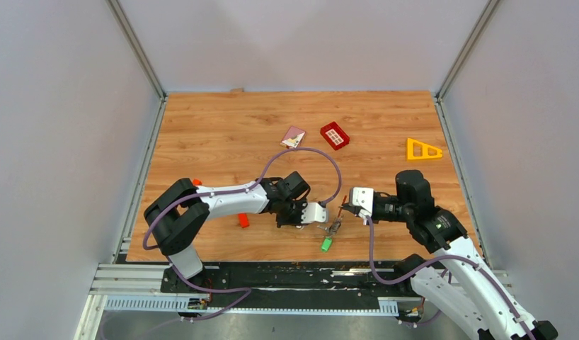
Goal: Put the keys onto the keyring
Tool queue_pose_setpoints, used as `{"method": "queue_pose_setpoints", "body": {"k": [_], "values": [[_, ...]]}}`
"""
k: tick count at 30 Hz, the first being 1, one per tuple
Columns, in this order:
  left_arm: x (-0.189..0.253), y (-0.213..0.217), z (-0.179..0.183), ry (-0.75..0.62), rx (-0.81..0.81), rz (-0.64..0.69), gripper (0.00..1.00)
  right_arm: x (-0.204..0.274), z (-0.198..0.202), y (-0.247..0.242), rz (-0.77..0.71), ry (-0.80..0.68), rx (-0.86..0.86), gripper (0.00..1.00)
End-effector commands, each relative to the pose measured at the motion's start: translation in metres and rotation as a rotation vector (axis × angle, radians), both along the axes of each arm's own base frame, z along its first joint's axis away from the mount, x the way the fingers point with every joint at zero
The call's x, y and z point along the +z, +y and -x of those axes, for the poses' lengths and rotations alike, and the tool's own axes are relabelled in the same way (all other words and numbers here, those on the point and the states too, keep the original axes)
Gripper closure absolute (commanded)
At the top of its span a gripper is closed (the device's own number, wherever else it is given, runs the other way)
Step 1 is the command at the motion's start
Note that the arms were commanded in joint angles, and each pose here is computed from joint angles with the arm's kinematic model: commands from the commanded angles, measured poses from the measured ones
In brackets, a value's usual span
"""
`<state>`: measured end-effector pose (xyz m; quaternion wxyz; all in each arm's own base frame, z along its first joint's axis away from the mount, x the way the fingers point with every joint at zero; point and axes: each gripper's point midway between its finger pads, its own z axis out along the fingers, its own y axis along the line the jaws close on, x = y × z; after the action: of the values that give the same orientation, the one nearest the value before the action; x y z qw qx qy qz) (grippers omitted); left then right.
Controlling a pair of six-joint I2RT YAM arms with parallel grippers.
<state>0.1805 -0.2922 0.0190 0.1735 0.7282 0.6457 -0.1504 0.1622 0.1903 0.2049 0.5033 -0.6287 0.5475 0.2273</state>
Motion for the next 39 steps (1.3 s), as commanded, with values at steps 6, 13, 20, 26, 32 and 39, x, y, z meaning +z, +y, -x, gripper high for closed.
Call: {"method": "queue_pose_setpoints", "body": {"k": [6, 13, 20, 26, 32, 39], "values": [[0.018, 0.012, -0.027, -0.093, 0.081, 0.001, 1.0, 0.011, -0.004, 0.001, -0.021, -0.055, 0.002, 1.0], [0.013, 0.042, -0.056, -0.135, 0.157, -0.047, 1.0, 0.011, -0.005, 0.001, -0.022, -0.056, 0.001, 1.0], [0.021, 0.046, -0.05, -0.072, 0.143, 0.008, 1.0, 0.011, -0.005, 0.001, -0.023, -0.056, 0.001, 1.0], [0.035, 0.015, -0.008, 0.058, 0.006, 0.125, 0.57, 0.013, -0.006, -0.001, -0.024, -0.058, -0.009, 1.0], [0.016, -0.006, 0.009, 0.079, -0.041, 0.068, 0.3, 0.021, -0.006, -0.007, -0.032, -0.076, -0.035, 1.0], [0.011, -0.018, -0.005, -0.03, -0.01, 0.061, 0.27, 0.022, -0.003, -0.014, -0.024, -0.082, -0.057, 1.0]]}}
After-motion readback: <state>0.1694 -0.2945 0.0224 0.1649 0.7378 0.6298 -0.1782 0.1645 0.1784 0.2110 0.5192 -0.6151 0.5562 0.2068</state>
